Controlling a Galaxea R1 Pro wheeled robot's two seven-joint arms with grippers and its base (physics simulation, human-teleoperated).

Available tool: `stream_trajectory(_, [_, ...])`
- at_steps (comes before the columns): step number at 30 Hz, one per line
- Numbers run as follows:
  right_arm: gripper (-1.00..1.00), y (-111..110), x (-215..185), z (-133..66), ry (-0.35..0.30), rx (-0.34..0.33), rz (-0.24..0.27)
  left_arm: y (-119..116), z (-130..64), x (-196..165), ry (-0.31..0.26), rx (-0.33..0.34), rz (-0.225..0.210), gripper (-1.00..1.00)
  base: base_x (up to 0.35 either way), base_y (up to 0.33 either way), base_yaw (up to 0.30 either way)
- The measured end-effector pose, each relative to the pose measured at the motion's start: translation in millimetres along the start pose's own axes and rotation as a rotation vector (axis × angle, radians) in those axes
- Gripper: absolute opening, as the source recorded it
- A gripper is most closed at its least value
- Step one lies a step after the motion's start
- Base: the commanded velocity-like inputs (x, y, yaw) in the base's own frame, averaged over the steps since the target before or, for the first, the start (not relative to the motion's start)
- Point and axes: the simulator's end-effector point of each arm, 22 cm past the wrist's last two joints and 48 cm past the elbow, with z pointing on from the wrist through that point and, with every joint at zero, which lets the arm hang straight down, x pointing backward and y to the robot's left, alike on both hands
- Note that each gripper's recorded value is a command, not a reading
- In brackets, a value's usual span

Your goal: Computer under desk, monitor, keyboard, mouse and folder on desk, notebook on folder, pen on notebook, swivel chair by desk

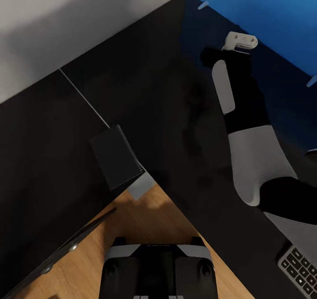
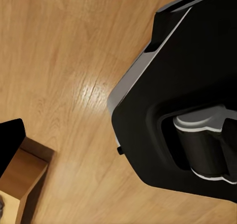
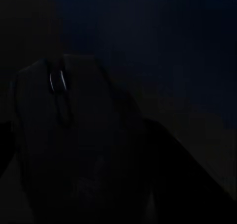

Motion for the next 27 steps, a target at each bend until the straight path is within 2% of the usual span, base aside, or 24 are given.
stream_trajectory(2, [-1.00,3.7,-8.8,-12.2,-0.021,-0.017,0.009,-1.2,0.7,-0.3,0.001,0.005,0.003,1.00,0.000,0.000,-0.012])
stream_trajectory(10, [-1.00,19.9,-0.6,-49.0,0.001,-0.077,0.010,-9.1,5.1,-4.1,-0.005,0.030,0.014,1.00,0.000,0.000,-0.004])
stream_trajectory(13, [-1.00,28.2,11.0,-57.0,0.016,-0.097,0.014,-11.7,6.6,-7.0,-0.008,0.037,0.019,1.00,0.000,0.000,0.000])
stream_trajectory(20, [-1.00,36.8,31.8,-63.6,0.039,-0.117,-0.010,-35.7,15.8,-36.6,-0.055,0.094,0.058,1.00,0.000,0.000,0.000])
stream_trajectory(27, [-1.00,35.8,47.8,-64.9,0.064,-0.117,-0.015,-57.6,21.1,-59.6,-0.048,0.143,0.053,1.00,0.000,0.000,0.000])
